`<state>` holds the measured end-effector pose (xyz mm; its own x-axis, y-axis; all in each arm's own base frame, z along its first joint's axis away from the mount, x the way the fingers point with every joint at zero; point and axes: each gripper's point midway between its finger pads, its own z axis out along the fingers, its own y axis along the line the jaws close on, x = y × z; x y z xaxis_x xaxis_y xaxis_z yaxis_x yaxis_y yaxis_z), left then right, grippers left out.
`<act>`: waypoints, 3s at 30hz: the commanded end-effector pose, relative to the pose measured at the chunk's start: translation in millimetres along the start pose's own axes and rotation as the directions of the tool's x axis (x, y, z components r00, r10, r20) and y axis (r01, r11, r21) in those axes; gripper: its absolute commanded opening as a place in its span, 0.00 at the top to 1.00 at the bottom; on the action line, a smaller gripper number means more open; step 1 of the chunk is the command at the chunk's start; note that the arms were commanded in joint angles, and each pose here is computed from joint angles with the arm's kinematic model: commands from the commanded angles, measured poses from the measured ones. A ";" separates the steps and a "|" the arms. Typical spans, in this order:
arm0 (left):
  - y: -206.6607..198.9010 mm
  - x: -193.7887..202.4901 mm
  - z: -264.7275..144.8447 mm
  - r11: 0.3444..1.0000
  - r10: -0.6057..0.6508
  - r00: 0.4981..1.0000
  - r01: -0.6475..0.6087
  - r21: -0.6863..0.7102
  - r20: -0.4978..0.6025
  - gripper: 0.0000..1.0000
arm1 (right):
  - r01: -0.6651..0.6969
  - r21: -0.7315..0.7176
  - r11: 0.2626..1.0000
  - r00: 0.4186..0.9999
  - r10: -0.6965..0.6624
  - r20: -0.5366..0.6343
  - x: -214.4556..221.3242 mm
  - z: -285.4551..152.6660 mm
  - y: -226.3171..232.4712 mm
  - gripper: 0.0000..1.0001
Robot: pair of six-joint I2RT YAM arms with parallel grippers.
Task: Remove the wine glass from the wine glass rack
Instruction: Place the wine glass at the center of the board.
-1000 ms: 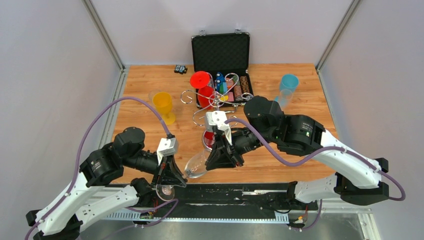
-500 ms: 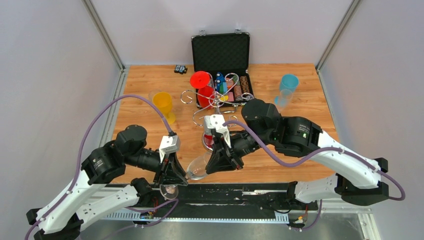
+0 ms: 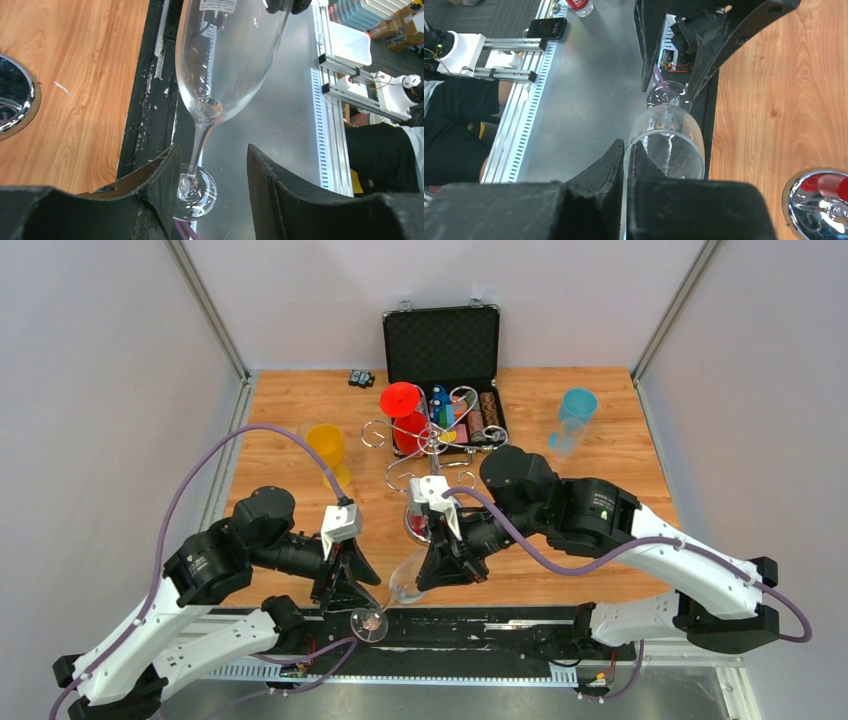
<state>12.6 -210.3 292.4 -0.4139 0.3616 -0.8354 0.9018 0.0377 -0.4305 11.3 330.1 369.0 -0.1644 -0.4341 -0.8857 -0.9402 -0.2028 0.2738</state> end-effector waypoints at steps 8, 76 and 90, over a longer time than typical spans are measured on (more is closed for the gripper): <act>8.9 -23.1 -3.9 0.996 0.048 0.996 -0.042 -0.081 0.073 0.41 | -0.028 0.176 0.984 0.999 0.031 -0.012 17.4 -19.2 -17.6 1.00; 54.3 -21.1 -41.9 0.910 0.143 0.912 0.031 -0.413 0.384 0.37 | -0.506 0.854 -0.124 0.691 0.534 0.487 191.7 -289.9 -273.7 1.00; 54.2 -20.7 -44.4 0.907 0.148 0.909 0.033 -0.420 0.390 0.37 | -0.483 0.854 -0.195 0.694 0.509 0.509 189.9 -304.3 -270.2 0.77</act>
<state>74.7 -175.3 296.7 -0.2965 -0.0065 -0.9550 0.8598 0.4336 -0.2698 313.5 41.3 218.6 -0.7991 0.0178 -0.6009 -0.0260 0.9976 0.0641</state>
